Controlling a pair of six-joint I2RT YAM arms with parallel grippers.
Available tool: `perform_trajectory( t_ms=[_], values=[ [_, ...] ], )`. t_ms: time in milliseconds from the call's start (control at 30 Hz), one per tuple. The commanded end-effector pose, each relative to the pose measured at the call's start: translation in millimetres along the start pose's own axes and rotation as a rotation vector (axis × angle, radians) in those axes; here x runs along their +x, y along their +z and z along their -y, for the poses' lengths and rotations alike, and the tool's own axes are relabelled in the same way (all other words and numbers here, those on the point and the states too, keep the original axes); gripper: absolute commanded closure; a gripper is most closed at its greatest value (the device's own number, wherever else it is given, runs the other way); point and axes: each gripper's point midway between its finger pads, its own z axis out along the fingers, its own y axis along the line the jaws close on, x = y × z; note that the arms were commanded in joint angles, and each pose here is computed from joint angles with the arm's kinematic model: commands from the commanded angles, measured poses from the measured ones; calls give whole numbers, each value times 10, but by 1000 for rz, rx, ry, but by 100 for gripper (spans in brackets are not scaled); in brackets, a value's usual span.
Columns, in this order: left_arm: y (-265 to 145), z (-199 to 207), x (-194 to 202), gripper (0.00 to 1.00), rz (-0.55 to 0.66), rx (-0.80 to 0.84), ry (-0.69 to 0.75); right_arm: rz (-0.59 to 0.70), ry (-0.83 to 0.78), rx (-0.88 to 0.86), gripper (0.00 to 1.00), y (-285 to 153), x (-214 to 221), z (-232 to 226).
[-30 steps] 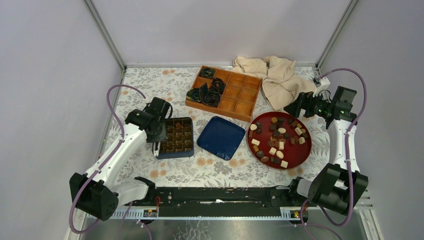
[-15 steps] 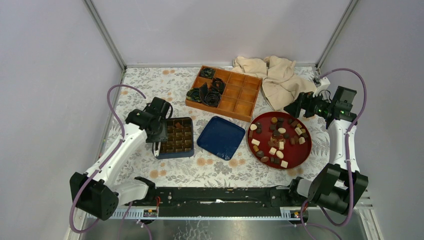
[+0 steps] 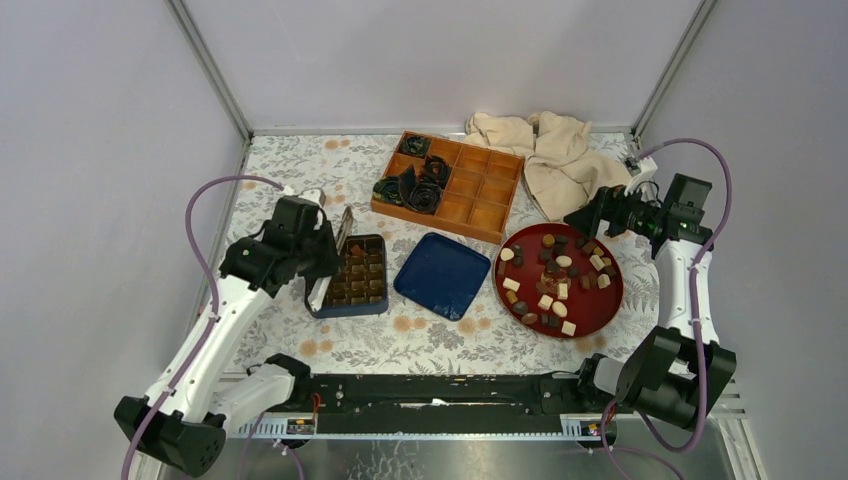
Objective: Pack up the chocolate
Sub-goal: Place the fake chocolate in the packing box, then adjust the packing box at the center of the board.
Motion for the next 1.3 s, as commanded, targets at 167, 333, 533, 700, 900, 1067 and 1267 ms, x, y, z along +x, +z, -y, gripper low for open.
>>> perform_trajectory(
  t_ms=[167, 333, 533, 700, 900, 1067, 1267],
  values=[
    [-201, 913, -467, 93, 215, 512, 53, 53, -86, -118, 8, -15, -52, -218],
    [-289, 1200, -405, 94, 209, 689, 66, 59, -107, -100, 7, -41, -49, -230],
    [-378, 1503, -342, 92, 227, 799, 92, 58, -122, -58, 8, -68, -31, -204],
    [-397, 1809, -171, 92, 224, 833, 148, 72, -126, -67, 8, -74, -35, -238],
    [-464, 1992, 33, 92, 247, 873, 166, 84, -148, -85, 8, -96, -57, -301],
    [-523, 2066, 170, 92, 244, 911, 167, 109, -165, -96, 8, -123, -99, -367],
    [-569, 2183, 306, 92, 248, 940, 214, 114, -169, -104, 8, -119, -87, -380]
  ],
)
